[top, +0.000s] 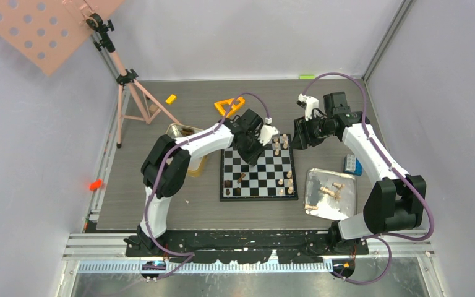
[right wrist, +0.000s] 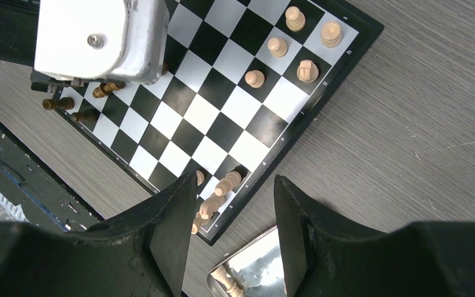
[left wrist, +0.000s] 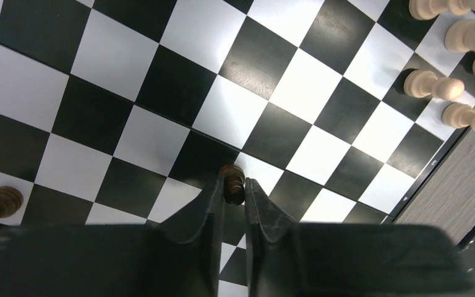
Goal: Set up the chess pieces on the board
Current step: Pick up the chess piece from the chessboard, then place the chess piece on the chessboard, then pick up the chess piece from the chessboard.
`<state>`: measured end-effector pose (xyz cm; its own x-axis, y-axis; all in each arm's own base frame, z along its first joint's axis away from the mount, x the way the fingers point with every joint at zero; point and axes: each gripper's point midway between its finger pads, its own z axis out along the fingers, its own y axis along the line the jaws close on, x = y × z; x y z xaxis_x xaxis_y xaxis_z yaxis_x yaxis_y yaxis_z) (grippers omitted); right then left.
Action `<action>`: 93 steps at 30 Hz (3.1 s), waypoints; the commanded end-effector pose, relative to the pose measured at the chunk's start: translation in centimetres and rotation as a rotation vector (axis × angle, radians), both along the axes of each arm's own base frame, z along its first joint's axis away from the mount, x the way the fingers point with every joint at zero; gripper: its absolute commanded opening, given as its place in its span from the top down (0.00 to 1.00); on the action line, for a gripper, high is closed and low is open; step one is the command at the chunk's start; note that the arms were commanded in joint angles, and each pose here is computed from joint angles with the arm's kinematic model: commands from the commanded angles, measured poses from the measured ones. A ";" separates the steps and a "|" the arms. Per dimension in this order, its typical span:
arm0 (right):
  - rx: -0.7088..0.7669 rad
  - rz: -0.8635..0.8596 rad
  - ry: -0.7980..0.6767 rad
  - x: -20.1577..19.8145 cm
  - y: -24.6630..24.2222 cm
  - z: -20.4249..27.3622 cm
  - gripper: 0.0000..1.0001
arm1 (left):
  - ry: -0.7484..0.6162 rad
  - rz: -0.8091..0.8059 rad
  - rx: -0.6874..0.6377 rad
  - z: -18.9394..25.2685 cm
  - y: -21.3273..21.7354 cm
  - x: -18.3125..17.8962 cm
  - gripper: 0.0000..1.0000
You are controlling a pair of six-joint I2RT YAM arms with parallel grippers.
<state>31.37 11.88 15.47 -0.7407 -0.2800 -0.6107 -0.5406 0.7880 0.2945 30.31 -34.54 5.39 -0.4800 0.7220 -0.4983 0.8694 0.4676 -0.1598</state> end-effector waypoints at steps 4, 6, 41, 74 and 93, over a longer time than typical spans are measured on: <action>-0.008 0.009 -0.060 0.6 -0.2 0.9 0.45 | -0.073 0.044 -0.032 2.4 0.1 2.0 0.97; -0.007 0.009 -0.060 0.6 -0.2 0.8 0.45 | -0.099 0.097 -0.033 2.7 1.0 3.2 0.98; -0.012 0.012 -0.034 0.7 -0.2 0.2 0.45 | -0.109 0.269 0.037 1.6 6.0 8.3 1.00; -0.027 0.011 -0.032 0.5 -0.4 0.2 0.45 | -0.128 0.260 0.005 5.2 6.2 7.5 0.42; -0.126 0.226 -0.044 -1.0 4.1 -0.5 0.43 | -0.053 -0.020 -0.046 7.7 6.8 -2.4 0.36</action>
<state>28.67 15.46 13.47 -0.6678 -0.5142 -0.5381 -0.7005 0.6786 0.2210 31.78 -26.63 14.50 -0.4816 0.6391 -0.5996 0.8284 0.5553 -0.0736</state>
